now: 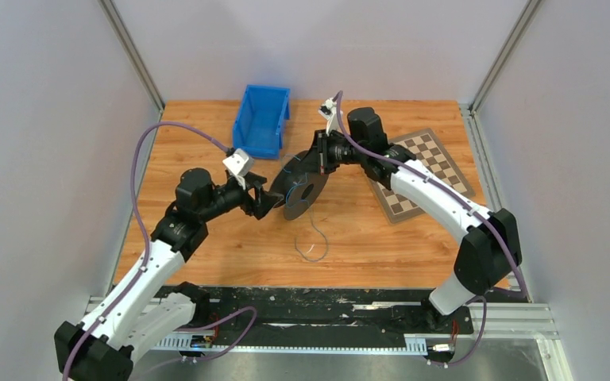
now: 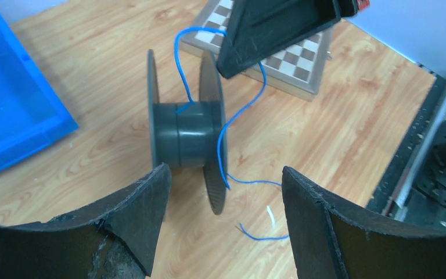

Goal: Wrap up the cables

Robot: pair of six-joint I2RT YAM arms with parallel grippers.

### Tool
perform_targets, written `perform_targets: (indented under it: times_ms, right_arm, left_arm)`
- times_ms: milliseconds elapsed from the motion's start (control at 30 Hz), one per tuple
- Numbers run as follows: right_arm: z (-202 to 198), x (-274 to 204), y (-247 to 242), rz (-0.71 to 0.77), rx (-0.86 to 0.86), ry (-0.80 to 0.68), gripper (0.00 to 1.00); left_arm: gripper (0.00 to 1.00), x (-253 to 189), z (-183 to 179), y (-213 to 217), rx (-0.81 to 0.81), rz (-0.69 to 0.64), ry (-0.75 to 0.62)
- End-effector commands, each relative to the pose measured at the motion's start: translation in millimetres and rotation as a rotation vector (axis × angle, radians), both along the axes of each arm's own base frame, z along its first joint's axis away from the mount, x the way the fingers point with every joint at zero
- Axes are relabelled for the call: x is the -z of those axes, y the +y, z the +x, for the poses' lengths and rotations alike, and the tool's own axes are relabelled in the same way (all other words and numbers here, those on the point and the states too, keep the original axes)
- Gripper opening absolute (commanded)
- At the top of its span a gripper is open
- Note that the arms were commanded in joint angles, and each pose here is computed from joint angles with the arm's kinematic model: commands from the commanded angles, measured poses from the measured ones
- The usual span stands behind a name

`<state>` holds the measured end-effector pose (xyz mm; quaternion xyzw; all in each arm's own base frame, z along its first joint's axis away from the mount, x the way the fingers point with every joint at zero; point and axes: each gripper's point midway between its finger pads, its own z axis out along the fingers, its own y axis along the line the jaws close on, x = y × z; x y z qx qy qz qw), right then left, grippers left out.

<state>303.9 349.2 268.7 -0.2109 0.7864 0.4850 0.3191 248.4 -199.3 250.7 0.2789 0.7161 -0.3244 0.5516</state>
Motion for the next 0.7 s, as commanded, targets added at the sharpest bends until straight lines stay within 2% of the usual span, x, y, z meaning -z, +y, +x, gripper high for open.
perform_targets:
  times_ms: [0, 267, 467, 667]
  right_arm:
    - [8, 15, 7, -0.008, 0.01, 0.058, 0.0]
    - [18, 29, 13, -0.022, 0.009, 0.09, 0.0]
    - [22, 35, 15, -0.027, 0.011, 0.104, 0.0]
    - [23, 45, 15, -0.037, 0.012, 0.122, 0.0]
  left_arm:
    - [0.78, -30, 32, 3, -0.095, -0.008, -0.143]
    - [0.78, -19, 65, -2, -0.168, -0.031, -0.147]
    - [0.77, 1, 76, -10, -0.15, -0.022, -0.137]
    - [0.69, 18, 86, -15, -0.146, -0.008, -0.109]
